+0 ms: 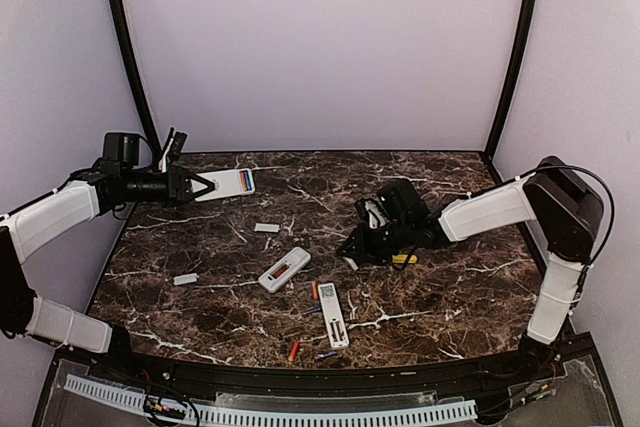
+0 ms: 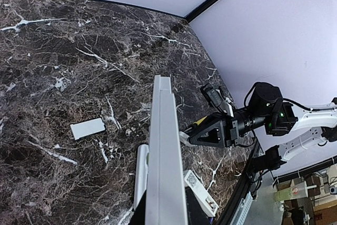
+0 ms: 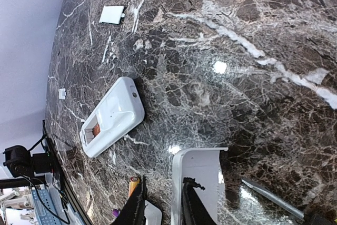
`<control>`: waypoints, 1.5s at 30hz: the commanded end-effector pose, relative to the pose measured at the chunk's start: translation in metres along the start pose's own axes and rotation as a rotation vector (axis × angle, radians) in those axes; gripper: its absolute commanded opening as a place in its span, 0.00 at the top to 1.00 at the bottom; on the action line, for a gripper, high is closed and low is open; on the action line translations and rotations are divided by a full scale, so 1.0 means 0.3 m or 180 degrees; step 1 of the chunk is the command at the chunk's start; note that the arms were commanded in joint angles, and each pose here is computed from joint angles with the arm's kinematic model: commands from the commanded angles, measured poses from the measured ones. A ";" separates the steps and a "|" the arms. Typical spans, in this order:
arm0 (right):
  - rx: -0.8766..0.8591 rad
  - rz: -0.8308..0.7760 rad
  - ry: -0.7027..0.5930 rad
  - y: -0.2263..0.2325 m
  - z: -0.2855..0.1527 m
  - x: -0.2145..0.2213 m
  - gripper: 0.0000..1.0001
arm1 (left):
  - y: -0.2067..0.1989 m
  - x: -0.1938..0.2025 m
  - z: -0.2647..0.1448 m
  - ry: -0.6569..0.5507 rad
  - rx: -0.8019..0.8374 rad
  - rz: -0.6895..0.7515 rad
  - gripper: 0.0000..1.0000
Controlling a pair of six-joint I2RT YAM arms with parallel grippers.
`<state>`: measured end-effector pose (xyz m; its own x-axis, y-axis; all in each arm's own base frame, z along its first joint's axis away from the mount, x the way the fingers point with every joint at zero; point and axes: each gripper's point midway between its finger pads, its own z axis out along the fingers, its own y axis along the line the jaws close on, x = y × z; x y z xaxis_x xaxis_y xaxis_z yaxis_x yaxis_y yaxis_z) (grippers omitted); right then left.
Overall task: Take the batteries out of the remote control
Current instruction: Place the battery cover at the center of the board.
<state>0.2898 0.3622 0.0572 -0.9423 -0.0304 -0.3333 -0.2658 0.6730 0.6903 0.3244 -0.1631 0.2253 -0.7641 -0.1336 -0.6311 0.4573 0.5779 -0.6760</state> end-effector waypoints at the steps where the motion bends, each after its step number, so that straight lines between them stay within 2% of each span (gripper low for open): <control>1: -0.0017 -0.0084 -0.0009 0.019 -0.004 -0.020 0.75 | -0.034 -0.016 -0.006 -0.0018 0.0124 0.0094 1.00; 8: 0.0097 -0.0272 0.0033 0.046 -0.001 -0.010 0.62 | -0.035 -0.015 -0.008 -0.0023 0.0128 0.0092 1.00; 14: 0.0304 -0.0627 0.0101 0.090 0.011 0.007 0.42 | -0.039 -0.013 -0.007 -0.0018 0.0146 0.0078 1.00; 19: 0.0729 -0.0808 0.0095 0.074 -0.007 0.011 0.35 | -0.045 -0.009 -0.011 -0.0022 0.0157 0.0082 1.00; 23: 0.0791 -0.0893 0.0072 0.074 -0.020 0.007 0.30 | -0.049 -0.002 -0.012 -0.0027 0.0140 0.0086 1.00; 33: 0.0929 -0.0933 0.0332 0.025 0.053 0.080 0.28 | -0.081 0.042 0.018 0.0109 0.0006 0.0266 1.00; 41: 0.1020 -0.0937 0.0317 0.009 0.071 0.083 0.26 | -0.084 0.046 0.023 0.0136 0.0013 0.0281 1.00; 45: 0.0888 -0.0989 0.0143 0.070 0.036 0.051 0.25 | -0.087 0.051 0.023 0.0145 0.0017 0.0285 1.00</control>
<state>0.2672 0.3762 0.0378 -0.8585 -0.3143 -0.4054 -0.4643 0.8120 0.3537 0.3095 -0.1835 0.2176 -0.7708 -0.0602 -0.6342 0.4836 0.5928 -0.6440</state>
